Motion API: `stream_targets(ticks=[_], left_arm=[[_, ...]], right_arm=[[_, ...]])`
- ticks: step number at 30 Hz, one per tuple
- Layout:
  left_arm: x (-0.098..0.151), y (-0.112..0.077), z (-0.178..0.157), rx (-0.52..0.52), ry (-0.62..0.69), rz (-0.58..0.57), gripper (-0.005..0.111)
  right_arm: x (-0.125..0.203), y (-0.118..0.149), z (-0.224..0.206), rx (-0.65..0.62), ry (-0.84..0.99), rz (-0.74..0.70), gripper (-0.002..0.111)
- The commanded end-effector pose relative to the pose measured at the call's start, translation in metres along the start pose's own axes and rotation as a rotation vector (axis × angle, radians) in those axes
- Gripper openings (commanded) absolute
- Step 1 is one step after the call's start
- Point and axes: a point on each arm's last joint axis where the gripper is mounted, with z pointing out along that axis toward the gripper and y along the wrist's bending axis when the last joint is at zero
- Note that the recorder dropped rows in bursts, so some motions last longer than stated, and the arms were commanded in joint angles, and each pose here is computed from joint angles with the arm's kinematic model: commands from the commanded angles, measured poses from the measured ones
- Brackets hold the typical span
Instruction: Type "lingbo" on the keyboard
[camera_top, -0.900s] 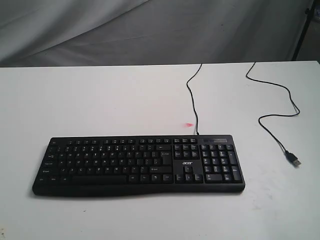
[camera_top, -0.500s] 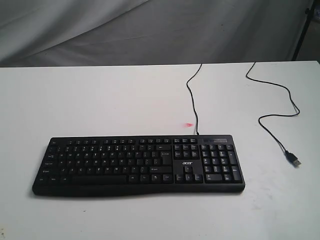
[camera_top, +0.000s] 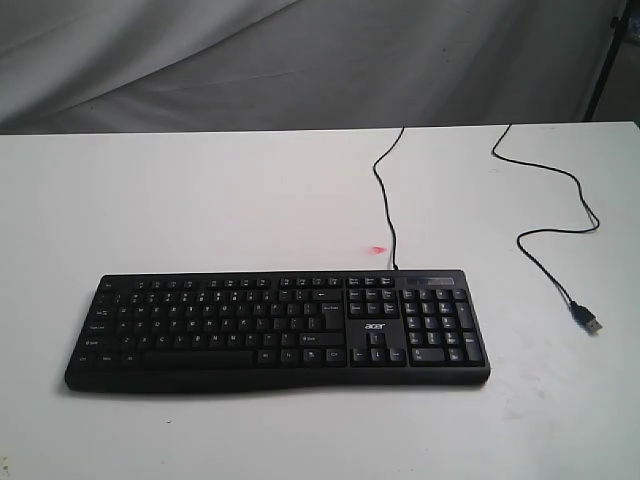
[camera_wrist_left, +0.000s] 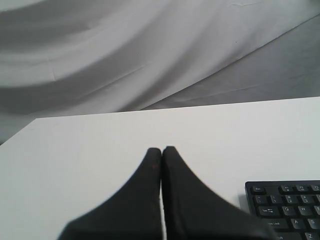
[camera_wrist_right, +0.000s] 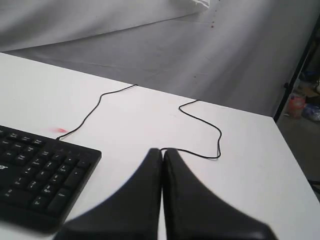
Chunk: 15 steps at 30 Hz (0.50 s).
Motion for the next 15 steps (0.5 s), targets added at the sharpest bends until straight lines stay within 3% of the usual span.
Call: stream_targets(ticks=[1, 8, 15], left_arm=[[0.001, 0.0, 0.001, 0.004, 0.003, -0.003, 0.001], [0.001, 0.0, 0.001, 0.004, 0.003, -0.003, 0.001], [0.001, 0.0, 0.001, 0.004, 0.003, -0.003, 0.001]], right_arm=[[-0.007, -0.002, -0.004, 0.004, 0.016, 0.018, 0.0], [-0.067, -0.014, -0.026, 0.003, 0.059, 0.023, 0.0], [-0.11, -0.023, -0.01, -0.006, 0.12, 0.02, 0.0]])
